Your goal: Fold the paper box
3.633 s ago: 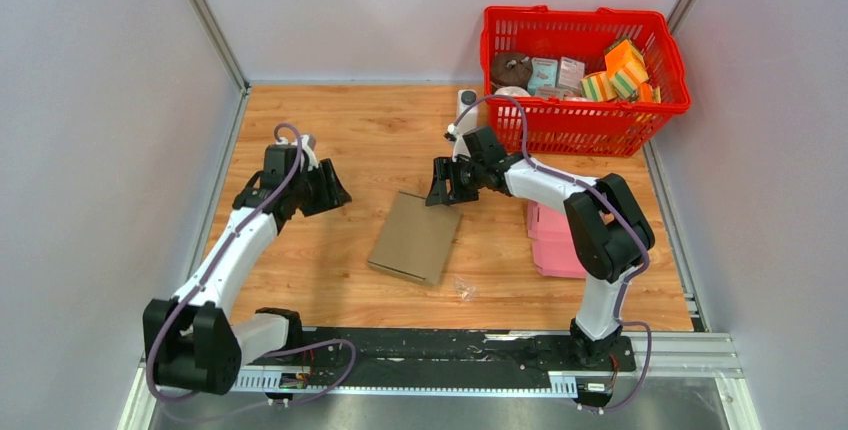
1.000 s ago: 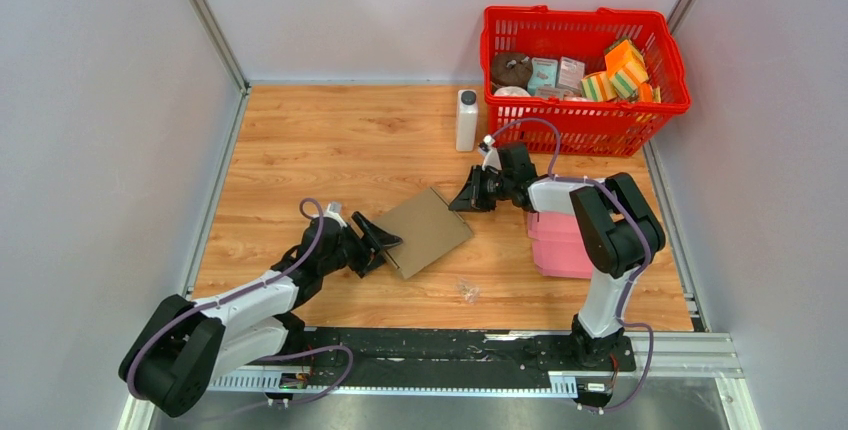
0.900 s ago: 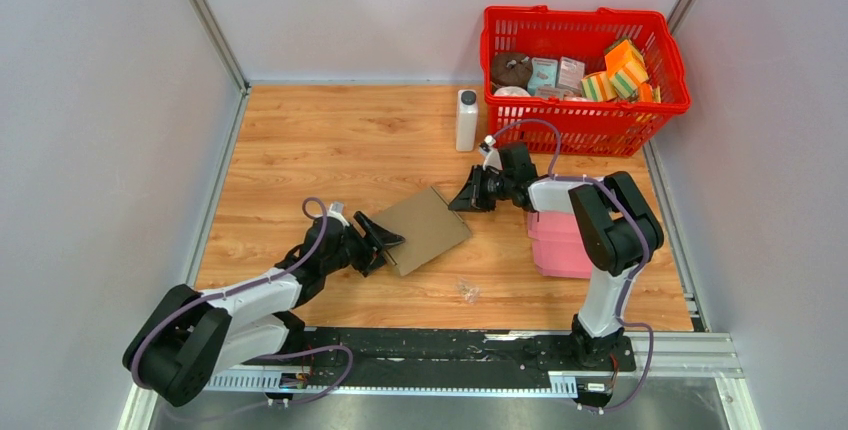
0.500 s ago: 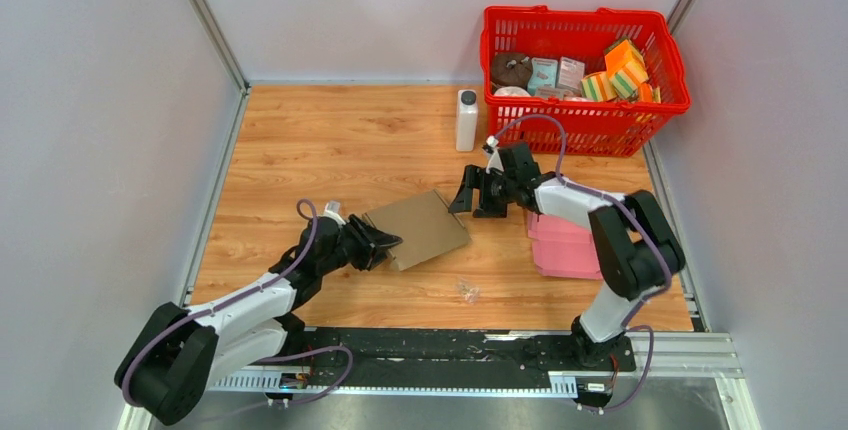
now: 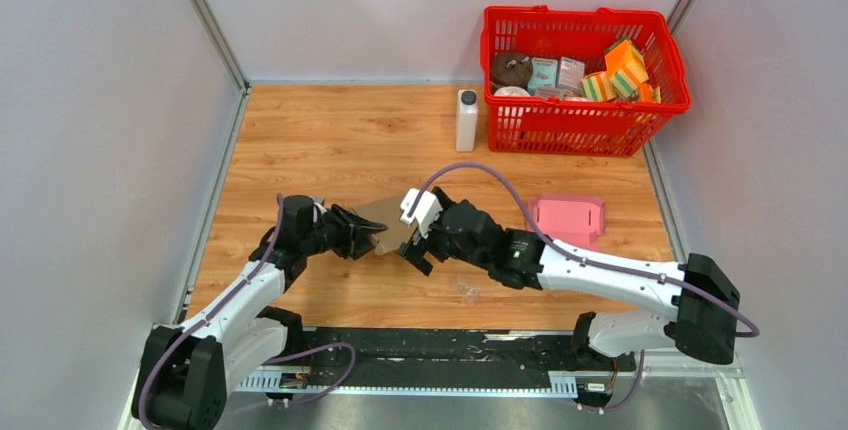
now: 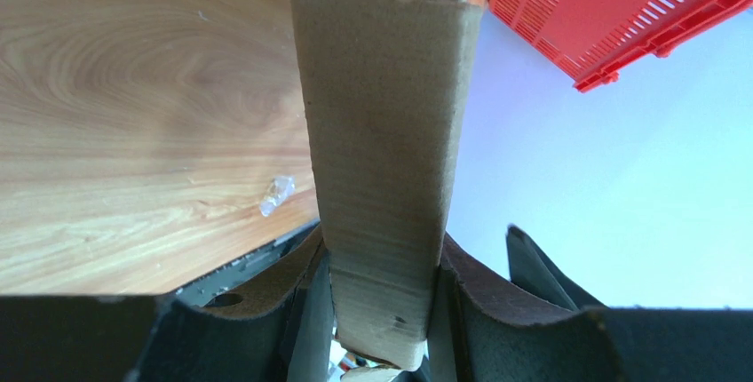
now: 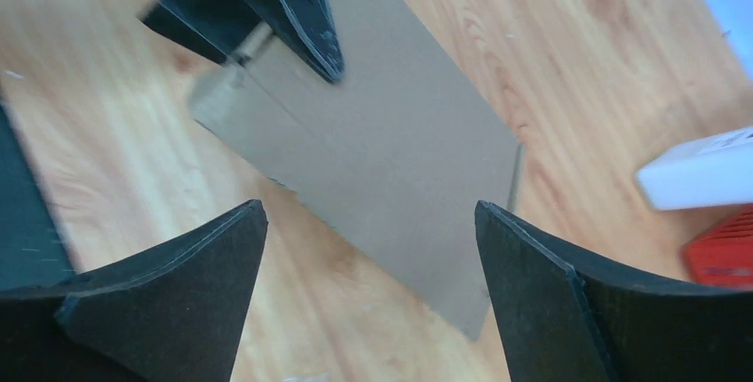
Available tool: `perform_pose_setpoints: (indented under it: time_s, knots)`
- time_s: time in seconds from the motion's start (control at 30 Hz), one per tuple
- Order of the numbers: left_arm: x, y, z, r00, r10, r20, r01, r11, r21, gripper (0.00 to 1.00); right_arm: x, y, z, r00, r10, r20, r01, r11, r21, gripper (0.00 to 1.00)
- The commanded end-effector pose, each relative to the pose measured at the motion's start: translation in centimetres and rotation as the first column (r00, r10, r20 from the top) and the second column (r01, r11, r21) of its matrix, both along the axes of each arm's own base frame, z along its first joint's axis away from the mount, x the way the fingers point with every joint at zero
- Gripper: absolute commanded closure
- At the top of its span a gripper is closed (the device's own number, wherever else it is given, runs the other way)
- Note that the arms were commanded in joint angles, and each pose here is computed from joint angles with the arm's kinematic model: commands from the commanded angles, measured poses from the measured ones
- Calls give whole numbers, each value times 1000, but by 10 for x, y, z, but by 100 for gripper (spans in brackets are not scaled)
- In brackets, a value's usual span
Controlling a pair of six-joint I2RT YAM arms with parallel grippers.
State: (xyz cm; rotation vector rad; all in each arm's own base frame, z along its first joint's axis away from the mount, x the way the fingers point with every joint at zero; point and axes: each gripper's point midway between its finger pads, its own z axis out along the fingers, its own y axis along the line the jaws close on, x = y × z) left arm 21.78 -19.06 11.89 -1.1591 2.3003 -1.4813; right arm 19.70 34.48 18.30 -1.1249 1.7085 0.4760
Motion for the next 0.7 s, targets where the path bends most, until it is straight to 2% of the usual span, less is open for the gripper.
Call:
perform_pose_setpoints:
  time_s: [0.0, 0.2, 0.27, 0.33, 0.43, 0.47, 0.5, 0.53, 0.63, 0.67]
  knots:
    - [-11, -5, 27, 997, -71, -14, 70, 993, -91, 58, 28, 3, 9, 953, 36, 300, -18, 998, -61, 8]
    - [-17, -4, 30, 998, -64, -15, 61, 988, -139, 58, 23, 17, -20, 939, 122, 322, -79, 986, -144, 9]
    - [-18, -3, 32, 998, -57, -12, 55, 987, -148, 58, 27, 17, -30, 932, 94, 349, -38, 986, -165, 10]
    - [-20, -4, 35, 998, -60, -8, 58, 985, -165, 58, 38, 17, -25, 903, 32, 428, 36, 988, -151, 13]
    - [-21, -4, 41, 998, -60, 22, 63, 984, -169, 55, 47, 15, -23, 869, -10, 496, 91, 986, -138, 23]
    - [-21, -3, 41, 998, -59, 28, 62, 984, -167, 53, 47, 14, -22, 863, -16, 505, 99, 985, -138, 30]
    - [-20, -2, 41, 998, -52, 42, 59, 985, -162, 50, 51, 9, -22, 851, -42, 523, 132, 982, -136, 33]
    - [-20, -1, 45, 996, -48, 73, 59, 985, -162, 41, 48, 9, -21, 848, -41, 529, 132, 982, -135, 41]
    - [-17, 5, 50, 989, -18, 147, 38, 990, -134, 31, 46, 6, -16, 844, -78, 531, 161, 981, -111, 53]
    - [-16, 6, 50, 988, -8, 157, 29, 991, -130, 29, 46, 5, -15, 847, -82, 525, 162, 981, -108, 54]
